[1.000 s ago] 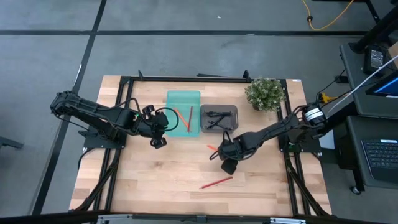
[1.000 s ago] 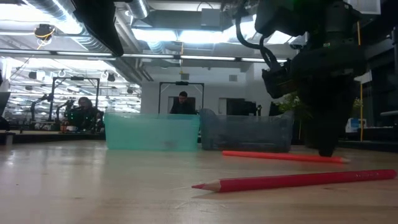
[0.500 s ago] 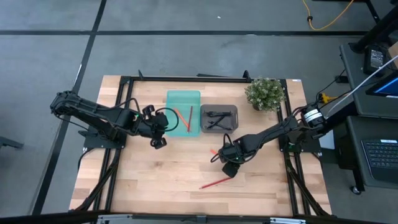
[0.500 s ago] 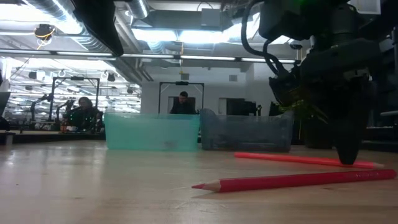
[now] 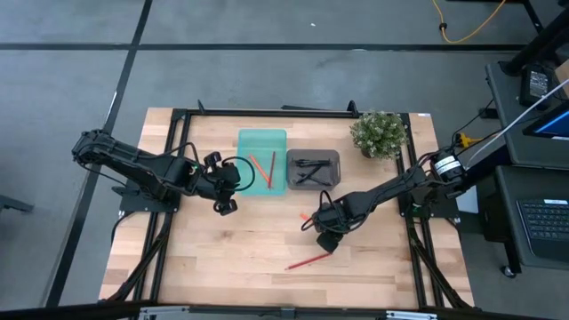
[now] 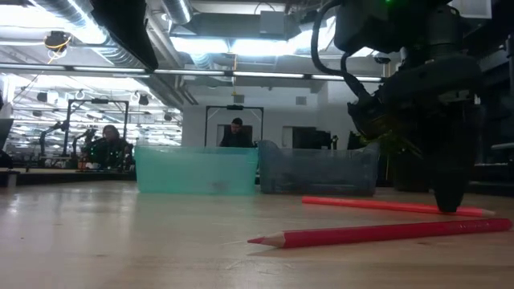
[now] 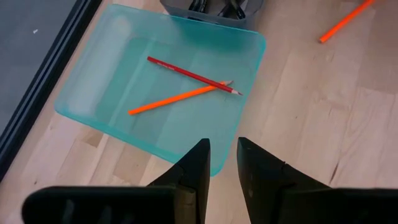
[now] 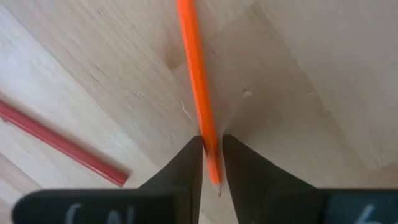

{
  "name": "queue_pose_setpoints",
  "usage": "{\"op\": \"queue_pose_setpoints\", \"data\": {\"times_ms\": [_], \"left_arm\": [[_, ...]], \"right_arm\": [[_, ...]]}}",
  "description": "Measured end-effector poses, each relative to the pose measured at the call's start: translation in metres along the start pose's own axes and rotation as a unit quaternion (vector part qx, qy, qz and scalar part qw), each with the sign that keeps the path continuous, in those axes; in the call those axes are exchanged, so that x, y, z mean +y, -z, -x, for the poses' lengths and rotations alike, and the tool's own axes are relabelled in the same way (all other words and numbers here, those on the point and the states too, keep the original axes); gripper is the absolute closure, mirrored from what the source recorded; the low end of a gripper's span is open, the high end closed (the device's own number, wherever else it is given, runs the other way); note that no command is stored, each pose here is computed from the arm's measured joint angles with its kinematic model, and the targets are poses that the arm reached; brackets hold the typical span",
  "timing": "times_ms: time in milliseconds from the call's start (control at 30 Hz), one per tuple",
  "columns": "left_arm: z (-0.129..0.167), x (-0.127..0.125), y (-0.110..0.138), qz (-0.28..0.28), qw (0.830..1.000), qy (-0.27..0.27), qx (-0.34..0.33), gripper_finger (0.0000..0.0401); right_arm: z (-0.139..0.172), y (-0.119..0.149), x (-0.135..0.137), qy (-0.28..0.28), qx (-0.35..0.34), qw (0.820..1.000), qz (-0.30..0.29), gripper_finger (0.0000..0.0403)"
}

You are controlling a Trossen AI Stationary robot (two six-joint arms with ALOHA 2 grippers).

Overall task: Sort pens & pencils
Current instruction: Put the orange colored pencil into the green bin

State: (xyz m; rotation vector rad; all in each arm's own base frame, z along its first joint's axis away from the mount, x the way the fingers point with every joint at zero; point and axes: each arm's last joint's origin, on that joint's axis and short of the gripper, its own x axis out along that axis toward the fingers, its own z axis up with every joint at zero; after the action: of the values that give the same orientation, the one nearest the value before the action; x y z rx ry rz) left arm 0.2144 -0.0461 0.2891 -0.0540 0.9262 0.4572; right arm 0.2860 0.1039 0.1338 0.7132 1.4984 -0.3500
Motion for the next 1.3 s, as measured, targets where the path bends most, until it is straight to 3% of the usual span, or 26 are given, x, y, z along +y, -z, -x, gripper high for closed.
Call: {"op": "queue_pose_setpoints", "data": {"times_ms": [233,567,1300], "left_arm": [[0.0000,0.0000,0.0000,0.000,1.000,0.000,0.000,0.0326],[0.0000,0.0000,0.0000,0.000,1.000,0.000,0.000,0.0326],[0.0000,0.0002,0.0000,-0.004,1.000,-0.002,-0.001,0.0326]], "right_arm": [[0.0001,0.0023,-0.0023,0.012,0.014,1.000,-0.019,0.0336],[0.0007,0.0026,-0.0029,0.016,0.012,1.000,-0.020,0.0381],[0.0010,0.0057,-0.0009,0.019,0.013,0.999,-0.033,0.0389]]}}
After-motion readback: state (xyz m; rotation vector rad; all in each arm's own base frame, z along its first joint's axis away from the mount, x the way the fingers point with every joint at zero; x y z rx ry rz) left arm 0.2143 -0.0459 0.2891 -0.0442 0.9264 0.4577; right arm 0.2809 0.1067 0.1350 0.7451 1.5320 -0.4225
